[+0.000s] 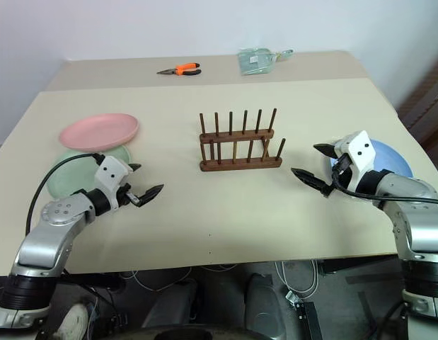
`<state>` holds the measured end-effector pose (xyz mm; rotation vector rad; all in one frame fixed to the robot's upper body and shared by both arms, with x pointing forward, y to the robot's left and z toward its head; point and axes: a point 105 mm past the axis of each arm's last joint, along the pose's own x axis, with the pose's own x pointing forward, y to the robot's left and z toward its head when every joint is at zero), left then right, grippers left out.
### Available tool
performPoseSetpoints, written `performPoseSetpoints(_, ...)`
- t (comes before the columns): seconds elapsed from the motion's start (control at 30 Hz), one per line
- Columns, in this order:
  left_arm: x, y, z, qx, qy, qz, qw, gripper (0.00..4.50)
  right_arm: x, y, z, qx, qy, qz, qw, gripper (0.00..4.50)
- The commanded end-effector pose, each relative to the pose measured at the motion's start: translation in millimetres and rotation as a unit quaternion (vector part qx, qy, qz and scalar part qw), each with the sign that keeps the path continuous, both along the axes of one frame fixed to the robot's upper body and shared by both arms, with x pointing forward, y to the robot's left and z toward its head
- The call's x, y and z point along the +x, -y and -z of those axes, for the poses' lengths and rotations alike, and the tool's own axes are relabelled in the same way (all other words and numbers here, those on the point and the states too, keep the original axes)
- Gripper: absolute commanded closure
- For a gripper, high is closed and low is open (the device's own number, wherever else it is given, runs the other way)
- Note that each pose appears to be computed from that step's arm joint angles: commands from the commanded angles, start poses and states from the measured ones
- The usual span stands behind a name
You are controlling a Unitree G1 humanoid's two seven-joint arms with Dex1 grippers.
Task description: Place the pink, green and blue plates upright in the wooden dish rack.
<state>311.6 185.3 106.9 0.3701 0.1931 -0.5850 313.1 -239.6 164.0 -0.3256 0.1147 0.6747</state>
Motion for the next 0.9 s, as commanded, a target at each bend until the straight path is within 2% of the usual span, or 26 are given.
performPoseSetpoints(0.03,3,3,-5,0.01,0.021,0.001,1.0,0.0,4,-9,-11,0.007,0.021,-0.019,1.0,0.01)
performPoseSetpoints(0.23,8,15,-2,-0.003,0.023,0.013,1.0,0.0,7,-15,-8,0.008,0.009,-0.026,1.0,0.01)
performPoseSetpoints(0.37,14,33,1,-0.024,0.006,0.062,0.998,0.0,-4,-30,-2,0.008,-0.004,-0.052,0.999,0.01)
performPoseSetpoints(0.63,60,80,10,0.012,-0.024,0.165,0.986,0.0,-29,-60,19,0.035,-0.017,-0.061,0.997,0.01)
performPoseSetpoints(0.8,67,122,18,0.01,-0.064,0.251,0.966,0.0,-40,-66,15,0.042,-0.002,-0.039,0.998,0.01)
performPoseSetpoints(0.9,73,132,23,0.012,-0.071,0.256,0.964,0.0,-44,-65,15,0.037,0.0,-0.024,0.999,0.01)
